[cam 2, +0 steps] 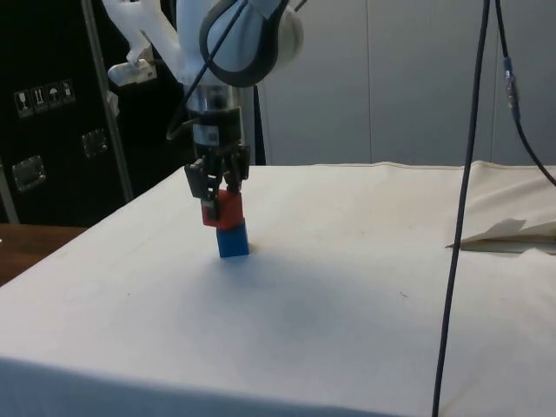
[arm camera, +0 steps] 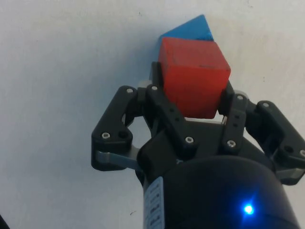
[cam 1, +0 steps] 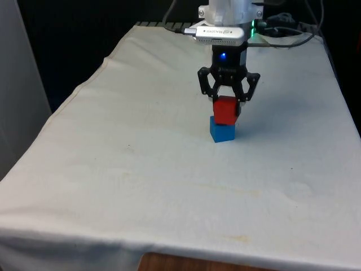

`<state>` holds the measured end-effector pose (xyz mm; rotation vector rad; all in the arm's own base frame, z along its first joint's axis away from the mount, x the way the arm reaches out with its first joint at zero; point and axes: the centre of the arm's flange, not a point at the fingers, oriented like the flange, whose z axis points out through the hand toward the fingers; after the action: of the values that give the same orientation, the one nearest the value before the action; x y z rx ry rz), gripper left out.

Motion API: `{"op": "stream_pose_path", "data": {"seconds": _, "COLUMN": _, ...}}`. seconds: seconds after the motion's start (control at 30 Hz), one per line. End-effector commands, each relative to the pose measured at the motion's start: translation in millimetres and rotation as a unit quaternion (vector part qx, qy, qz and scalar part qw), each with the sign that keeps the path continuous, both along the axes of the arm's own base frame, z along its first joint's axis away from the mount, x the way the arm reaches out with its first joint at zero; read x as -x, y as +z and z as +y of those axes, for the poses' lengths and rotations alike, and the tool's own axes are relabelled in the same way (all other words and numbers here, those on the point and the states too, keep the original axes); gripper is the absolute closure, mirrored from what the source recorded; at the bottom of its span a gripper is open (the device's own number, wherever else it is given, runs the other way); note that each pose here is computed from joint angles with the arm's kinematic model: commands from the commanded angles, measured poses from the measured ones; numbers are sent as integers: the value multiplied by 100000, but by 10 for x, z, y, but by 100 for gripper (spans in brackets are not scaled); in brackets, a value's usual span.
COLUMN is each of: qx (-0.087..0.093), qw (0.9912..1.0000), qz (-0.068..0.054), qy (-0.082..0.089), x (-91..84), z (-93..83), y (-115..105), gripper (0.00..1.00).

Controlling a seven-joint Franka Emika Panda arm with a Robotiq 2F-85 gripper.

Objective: Stack the two cubes.

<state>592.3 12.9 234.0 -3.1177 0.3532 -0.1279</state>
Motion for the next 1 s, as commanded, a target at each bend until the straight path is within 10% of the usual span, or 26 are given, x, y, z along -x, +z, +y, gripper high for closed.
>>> {"op": "stream_pose_path", "data": {"seconds": 0.0, "qx": -72, "qw": 100000, "qz": -49, "qy": -29, "x": -6, "z": 0, "y": 2, "gripper": 99}}
{"op": "stream_pose_path", "data": {"seconds": 0.97, "qx": 140, "qw": 100000, "qz": 241, "qy": -123, "x": 1, "z": -89, "y": -30, "gripper": 99}}
